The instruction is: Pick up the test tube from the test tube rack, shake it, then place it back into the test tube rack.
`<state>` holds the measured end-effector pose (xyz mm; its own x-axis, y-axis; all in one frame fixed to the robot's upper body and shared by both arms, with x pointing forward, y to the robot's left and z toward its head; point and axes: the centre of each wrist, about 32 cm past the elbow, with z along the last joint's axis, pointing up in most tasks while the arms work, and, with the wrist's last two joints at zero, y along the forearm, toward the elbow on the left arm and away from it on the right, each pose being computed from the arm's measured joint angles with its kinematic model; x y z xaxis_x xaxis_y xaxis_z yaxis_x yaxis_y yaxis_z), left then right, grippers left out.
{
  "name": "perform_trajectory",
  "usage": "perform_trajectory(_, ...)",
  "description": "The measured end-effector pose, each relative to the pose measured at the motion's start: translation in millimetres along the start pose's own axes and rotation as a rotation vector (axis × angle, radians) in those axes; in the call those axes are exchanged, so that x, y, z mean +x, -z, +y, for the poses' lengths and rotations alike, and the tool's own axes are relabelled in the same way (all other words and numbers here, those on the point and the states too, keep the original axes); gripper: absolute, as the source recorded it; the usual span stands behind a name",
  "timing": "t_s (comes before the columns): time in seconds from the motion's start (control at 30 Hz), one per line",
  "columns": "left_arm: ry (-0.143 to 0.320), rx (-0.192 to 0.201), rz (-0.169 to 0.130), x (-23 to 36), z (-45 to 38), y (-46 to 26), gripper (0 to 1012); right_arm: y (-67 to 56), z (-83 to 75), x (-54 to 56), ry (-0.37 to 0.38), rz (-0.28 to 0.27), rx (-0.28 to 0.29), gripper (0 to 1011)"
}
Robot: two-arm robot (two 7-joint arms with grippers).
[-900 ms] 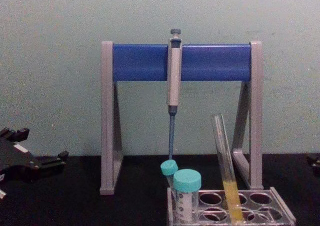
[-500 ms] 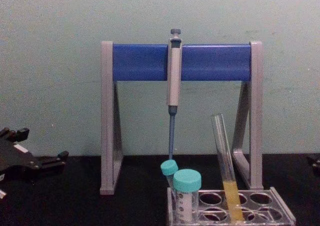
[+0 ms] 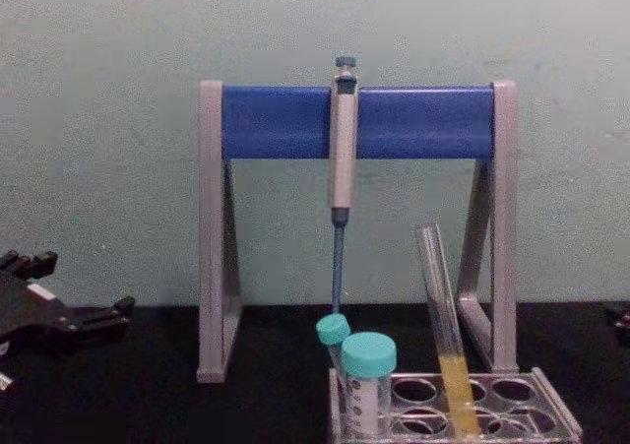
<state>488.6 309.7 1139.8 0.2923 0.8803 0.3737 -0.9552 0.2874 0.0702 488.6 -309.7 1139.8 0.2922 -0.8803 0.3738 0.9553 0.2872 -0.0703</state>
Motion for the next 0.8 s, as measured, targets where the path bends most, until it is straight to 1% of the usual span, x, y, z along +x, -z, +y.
perform_trajectory(0.6,0.0,0.0,0.0,0.0,0.0,0.0,1001,0.0,0.0,0.0,0.0,0.0,0.0,1000)
perform_trajectory(0.8,0.0,0.0,0.0,0.0,0.0,0.0,1001,0.7,-1.1,-0.2,0.0,-0.005,0.019,1000)
